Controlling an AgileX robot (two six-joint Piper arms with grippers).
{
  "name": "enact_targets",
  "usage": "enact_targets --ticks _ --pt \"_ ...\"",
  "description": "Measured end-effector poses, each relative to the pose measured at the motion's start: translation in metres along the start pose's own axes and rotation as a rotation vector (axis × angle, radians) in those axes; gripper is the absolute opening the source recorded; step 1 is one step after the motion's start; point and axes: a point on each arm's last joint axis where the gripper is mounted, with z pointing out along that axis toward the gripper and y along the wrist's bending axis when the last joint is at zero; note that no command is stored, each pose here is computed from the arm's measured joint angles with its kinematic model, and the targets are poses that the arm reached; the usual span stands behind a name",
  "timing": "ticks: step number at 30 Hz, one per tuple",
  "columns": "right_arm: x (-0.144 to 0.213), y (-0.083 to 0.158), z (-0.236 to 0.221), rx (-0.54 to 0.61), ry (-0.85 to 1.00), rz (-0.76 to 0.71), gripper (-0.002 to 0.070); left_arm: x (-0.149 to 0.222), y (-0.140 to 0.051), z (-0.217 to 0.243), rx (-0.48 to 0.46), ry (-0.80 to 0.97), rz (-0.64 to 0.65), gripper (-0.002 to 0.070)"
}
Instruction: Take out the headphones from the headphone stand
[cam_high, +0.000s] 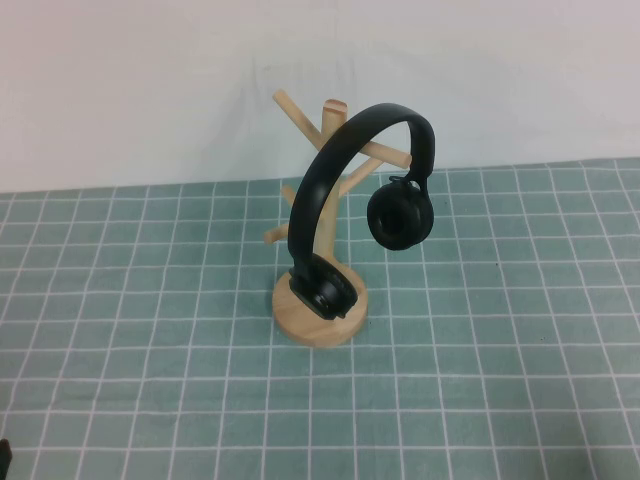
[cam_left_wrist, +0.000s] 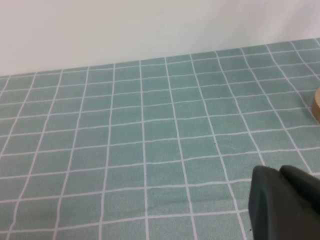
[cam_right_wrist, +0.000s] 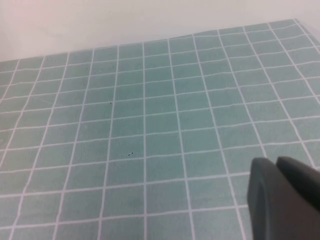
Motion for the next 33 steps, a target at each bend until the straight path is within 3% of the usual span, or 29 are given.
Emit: enact_targets --ticks 33 --pt "-0.0001 -0.0005 0.0000 0.005 -0.001 -0.013 -0.0009 0.0000 0.0000 0.0000 0.000 0.000 0.000 -0.0006"
